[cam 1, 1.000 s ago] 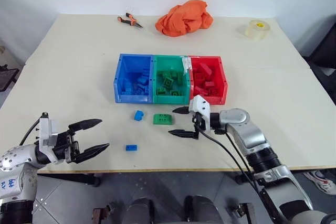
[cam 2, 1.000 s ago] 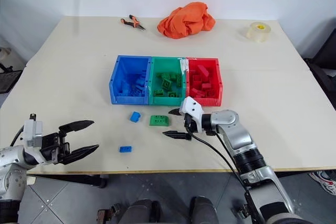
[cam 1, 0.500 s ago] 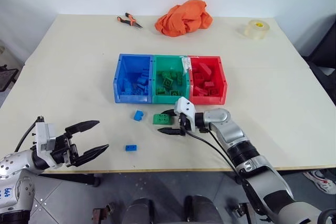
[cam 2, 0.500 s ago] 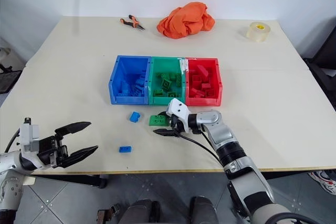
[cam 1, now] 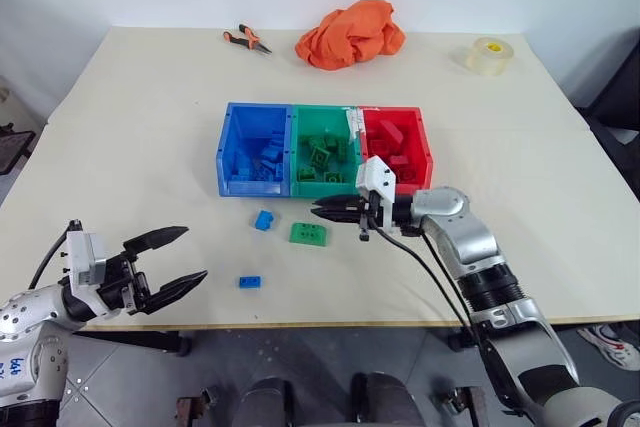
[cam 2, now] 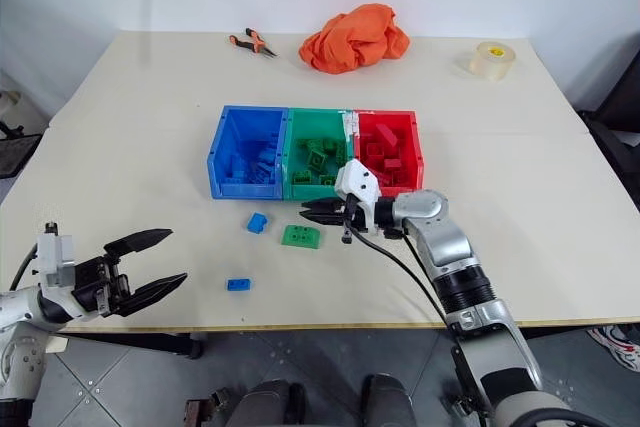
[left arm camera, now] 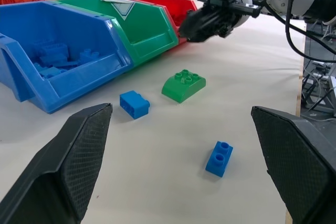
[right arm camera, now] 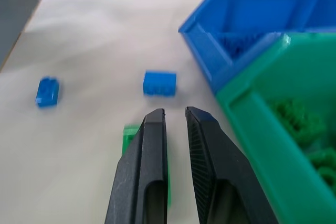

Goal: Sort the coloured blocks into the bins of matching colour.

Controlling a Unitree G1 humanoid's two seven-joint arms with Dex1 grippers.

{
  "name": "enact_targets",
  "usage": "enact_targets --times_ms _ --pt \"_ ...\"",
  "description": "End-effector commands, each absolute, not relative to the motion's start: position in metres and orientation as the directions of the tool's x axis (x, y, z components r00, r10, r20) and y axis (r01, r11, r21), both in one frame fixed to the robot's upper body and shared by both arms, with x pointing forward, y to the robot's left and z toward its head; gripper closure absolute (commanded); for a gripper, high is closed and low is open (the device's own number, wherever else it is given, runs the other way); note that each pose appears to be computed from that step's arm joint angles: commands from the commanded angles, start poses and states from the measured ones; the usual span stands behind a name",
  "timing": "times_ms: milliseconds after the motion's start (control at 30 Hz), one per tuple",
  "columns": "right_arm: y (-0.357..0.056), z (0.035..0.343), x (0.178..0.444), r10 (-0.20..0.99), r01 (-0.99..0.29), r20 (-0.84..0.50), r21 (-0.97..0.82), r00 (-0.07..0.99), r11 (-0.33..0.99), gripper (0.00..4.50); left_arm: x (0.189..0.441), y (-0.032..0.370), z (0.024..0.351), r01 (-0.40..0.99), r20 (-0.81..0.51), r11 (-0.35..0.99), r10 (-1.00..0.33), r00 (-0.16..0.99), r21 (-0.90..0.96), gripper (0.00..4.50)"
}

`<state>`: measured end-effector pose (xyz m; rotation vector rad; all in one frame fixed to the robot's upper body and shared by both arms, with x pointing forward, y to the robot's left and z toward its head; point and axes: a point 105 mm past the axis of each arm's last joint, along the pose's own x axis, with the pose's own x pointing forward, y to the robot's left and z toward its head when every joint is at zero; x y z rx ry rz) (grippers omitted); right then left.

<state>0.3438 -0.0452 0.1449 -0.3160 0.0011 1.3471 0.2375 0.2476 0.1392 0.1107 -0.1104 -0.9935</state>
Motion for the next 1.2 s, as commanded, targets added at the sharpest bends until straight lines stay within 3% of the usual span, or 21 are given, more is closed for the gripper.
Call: enact_targets --times_ms 33,367,533,633,867,933,1033,1200 --pt "-0.041 0.140 0.340 0.953 -0.962 -0.208 -0.204 0.221 0.179 3.28 0.238 0.245 0.148 0.824 0.076 0.541 -0.841 0.536 0.170 0.00" --pt "-0.032 0.120 0.345 0.939 -0.965 -0.274 -0.218 0.207 0.149 0.01 0.236 0.245 0.148 0.820 0.080 0.547 -0.837 0.541 0.169 0.00" --pt "-0.023 0.102 0.348 0.919 -0.968 -0.340 -0.210 0.202 0.135 0.01 0.235 0.246 0.148 0.817 0.079 0.551 -0.834 0.546 0.170 0.00" --pt "-0.018 0.095 0.352 0.901 -0.966 -0.376 -0.217 0.216 0.141 0.58 0.235 0.246 0.148 0.814 0.080 0.555 -0.832 0.550 0.171 0.00" --pt "-0.019 0.102 0.351 0.905 -0.956 -0.369 -0.270 0.209 0.111 2.96 0.234 0.248 0.148 0.809 0.082 0.563 -0.826 0.558 0.170 0.00" --pt "-0.019 0.106 0.349 0.911 -0.956 -0.357 -0.274 0.205 0.108 3.01 0.234 0.248 0.147 0.808 0.082 0.564 -0.826 0.558 0.171 0.00" --pt "-0.022 0.136 0.346 0.947 -0.953 -0.250 -0.272 0.204 0.134 3.01 0.234 0.247 0.147 0.807 0.087 0.565 -0.825 0.559 0.171 0.00" --pt "-0.035 0.194 0.375 0.922 -0.898 -0.047 -0.253 0.384 0.361 3.01 0.234 0.246 0.146 0.810 0.088 0.562 -0.827 0.555 0.168 0.00"
